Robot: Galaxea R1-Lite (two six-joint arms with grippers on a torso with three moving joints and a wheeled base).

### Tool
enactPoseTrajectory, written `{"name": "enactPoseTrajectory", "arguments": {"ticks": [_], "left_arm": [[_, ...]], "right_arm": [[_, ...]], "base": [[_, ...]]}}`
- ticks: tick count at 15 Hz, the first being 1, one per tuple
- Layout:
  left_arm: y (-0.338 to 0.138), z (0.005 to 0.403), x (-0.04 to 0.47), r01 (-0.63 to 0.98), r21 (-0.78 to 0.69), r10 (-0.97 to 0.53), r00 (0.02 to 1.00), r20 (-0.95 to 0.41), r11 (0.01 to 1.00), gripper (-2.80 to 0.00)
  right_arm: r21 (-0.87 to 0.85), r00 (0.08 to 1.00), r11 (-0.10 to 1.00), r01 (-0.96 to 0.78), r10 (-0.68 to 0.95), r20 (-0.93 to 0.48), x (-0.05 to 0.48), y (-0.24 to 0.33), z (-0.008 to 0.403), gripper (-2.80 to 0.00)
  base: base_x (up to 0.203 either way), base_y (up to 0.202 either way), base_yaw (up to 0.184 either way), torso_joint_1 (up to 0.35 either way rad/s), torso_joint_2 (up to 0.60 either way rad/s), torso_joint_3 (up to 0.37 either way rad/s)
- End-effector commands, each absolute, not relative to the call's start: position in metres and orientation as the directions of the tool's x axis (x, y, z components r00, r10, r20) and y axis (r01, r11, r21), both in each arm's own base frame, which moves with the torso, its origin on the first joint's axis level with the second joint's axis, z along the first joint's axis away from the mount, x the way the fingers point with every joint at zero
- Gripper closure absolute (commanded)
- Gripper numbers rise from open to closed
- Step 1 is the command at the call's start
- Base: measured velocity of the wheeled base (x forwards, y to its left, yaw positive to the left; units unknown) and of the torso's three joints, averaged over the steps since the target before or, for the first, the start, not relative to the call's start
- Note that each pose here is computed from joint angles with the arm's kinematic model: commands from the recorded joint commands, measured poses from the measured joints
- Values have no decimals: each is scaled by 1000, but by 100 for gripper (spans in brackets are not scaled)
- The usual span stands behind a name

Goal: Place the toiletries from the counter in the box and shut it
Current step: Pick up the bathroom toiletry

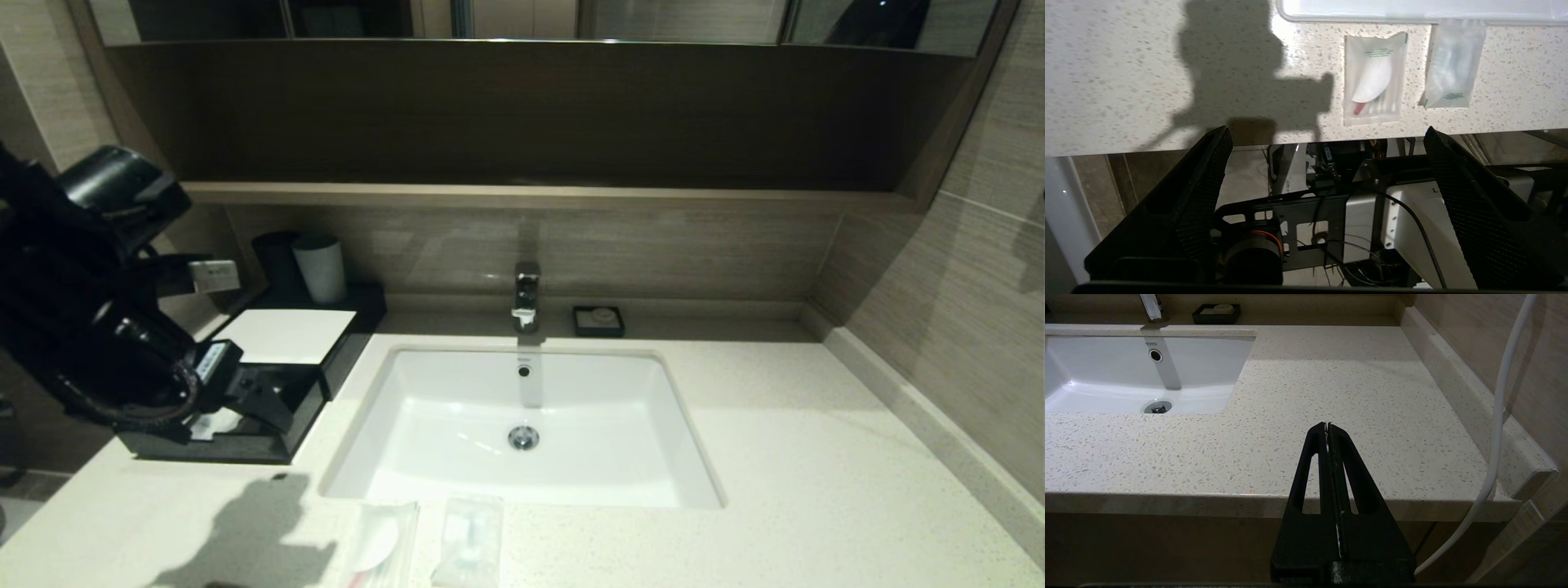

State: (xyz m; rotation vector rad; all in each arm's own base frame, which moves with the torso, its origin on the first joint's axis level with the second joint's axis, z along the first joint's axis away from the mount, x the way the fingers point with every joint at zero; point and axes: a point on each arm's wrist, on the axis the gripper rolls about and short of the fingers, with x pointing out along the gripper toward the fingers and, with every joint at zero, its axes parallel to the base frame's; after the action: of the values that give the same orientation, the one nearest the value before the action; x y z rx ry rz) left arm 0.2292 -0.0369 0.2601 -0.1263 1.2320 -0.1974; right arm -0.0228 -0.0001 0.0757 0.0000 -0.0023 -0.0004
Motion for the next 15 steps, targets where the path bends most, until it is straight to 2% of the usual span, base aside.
{"name": "enactPoseTrajectory", "arguments": {"ticks": [1,6,7,15], "left_arm": [[-61,248,234,85,-231,-246,258,-934,969,-280],[-116,232,238,72,-279,-288,198,-937,958,-280],[-121,229,239,59,-284,-290,195,-937,957,0],[-139,209,246,20,-254,-255,128,-959,967,0]], "right_arm": [[-2,1000,1000,0,0,3,-23,0,75,0],[-1,1000,1000,0,0,3,-23,0,75,0],[-1,1000,1000,-1,1,2,-23,0,75,0],[-1,1000,1000,-1,1,3,-23,0,75,0]], "base": [[0,0,0,0,0,0],[0,0,0,0,0,0],[0,0,0,0,0,0],[0,0,0,0,0,0]]}}
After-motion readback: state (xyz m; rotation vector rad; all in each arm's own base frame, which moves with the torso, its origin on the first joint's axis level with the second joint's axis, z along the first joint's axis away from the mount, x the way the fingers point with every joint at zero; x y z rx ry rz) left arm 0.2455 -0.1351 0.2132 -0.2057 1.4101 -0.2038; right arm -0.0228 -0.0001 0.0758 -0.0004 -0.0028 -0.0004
